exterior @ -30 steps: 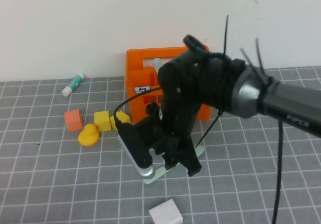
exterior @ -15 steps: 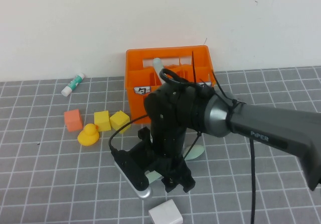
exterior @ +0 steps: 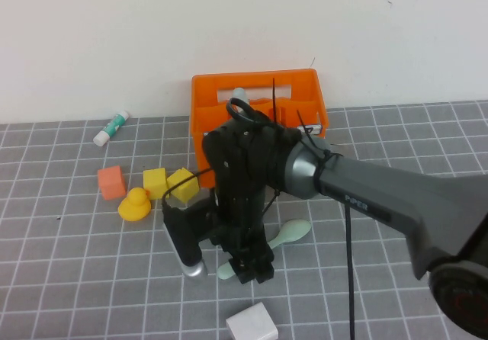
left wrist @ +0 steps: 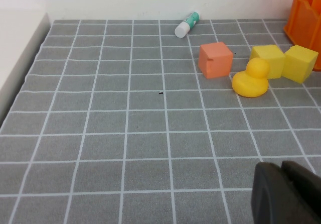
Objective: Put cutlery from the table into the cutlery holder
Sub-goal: Pick up the spoon
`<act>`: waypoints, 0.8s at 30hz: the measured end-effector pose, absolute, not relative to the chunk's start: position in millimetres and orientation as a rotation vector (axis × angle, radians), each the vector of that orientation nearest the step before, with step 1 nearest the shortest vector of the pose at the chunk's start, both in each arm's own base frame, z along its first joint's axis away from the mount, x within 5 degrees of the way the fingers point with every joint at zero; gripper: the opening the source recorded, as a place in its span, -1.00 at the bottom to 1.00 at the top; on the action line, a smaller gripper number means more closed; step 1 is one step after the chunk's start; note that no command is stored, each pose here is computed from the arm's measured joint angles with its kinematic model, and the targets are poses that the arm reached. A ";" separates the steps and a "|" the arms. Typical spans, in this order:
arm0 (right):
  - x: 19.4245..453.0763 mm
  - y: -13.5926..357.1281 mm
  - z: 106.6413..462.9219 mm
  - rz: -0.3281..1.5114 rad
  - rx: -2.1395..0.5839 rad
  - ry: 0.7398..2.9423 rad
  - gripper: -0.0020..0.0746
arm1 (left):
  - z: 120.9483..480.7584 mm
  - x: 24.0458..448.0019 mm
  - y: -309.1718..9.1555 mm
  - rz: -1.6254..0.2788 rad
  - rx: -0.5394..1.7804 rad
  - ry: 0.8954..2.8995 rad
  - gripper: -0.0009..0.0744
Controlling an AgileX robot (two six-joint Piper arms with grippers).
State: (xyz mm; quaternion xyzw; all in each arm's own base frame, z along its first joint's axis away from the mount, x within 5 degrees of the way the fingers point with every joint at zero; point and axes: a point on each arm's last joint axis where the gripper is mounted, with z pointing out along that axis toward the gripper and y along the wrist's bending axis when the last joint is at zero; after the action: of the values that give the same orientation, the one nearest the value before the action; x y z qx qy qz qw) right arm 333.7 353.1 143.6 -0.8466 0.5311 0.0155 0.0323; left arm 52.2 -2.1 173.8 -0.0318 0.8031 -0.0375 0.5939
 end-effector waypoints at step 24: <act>336.3 352.0 126.9 0.109 -2.537 1.829 -0.42 | 173.8 52.2 -2.1 -0.086 -0.072 1.866 -0.98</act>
State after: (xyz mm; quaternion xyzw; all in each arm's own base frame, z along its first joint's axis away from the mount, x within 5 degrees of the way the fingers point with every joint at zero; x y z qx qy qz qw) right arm 336.3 352.0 126.9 -0.8107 0.5844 0.0348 0.0061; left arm 52.2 -2.1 173.8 -0.0308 0.8031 -0.0368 0.5939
